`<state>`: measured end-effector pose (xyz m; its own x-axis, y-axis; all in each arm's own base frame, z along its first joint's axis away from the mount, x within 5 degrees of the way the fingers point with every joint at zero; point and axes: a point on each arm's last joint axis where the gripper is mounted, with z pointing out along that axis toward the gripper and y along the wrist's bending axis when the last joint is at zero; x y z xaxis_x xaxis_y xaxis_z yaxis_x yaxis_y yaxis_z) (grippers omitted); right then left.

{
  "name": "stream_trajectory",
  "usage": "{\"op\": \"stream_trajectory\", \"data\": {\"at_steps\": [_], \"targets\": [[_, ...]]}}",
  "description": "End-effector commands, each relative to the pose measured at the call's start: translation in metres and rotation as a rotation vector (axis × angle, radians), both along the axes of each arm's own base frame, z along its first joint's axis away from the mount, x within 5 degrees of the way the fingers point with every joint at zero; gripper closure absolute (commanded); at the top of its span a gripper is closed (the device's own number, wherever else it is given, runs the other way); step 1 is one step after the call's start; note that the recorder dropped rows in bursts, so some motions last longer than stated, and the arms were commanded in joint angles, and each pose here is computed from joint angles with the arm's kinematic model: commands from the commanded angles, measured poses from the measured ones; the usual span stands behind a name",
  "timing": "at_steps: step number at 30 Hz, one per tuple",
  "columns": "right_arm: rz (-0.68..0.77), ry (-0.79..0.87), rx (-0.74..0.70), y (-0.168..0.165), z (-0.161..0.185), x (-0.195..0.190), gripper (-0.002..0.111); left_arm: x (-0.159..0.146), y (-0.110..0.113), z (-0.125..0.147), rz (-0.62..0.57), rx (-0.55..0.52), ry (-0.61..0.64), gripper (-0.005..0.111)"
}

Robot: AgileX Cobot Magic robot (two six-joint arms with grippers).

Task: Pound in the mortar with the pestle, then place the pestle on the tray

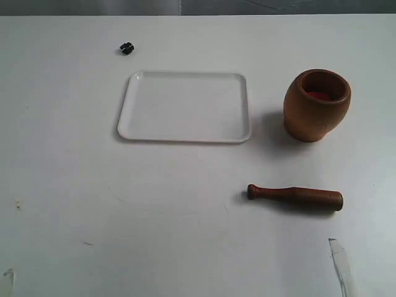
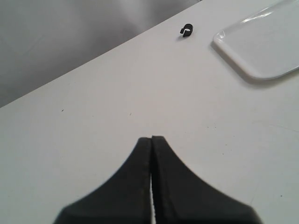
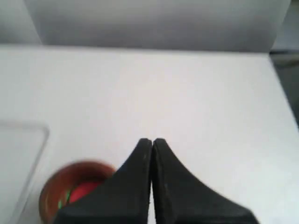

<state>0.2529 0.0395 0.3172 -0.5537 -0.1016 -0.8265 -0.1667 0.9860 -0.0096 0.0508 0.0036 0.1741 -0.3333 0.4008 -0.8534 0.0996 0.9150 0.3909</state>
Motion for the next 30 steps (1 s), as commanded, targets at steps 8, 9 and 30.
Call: {"op": "stream_trajectory", "data": {"at_steps": [8, 9, 30], "targets": [[1.026, 0.698, -0.373, 0.099, -0.056, 0.022, 0.108, 0.000, -0.001, 0.000, -0.006, -0.015, -0.004, 0.107], [1.075, 0.705, -0.436, 0.106, -0.061, 0.020, 0.108, 0.000, -0.001, 0.000, -0.006, -0.015, -0.004, 0.107], [1.313, 0.694, -0.583, 0.156, -0.159, -0.062, 0.037, 0.000, -0.001, 0.000, -0.006, -0.015, -0.004, 0.107]]}}
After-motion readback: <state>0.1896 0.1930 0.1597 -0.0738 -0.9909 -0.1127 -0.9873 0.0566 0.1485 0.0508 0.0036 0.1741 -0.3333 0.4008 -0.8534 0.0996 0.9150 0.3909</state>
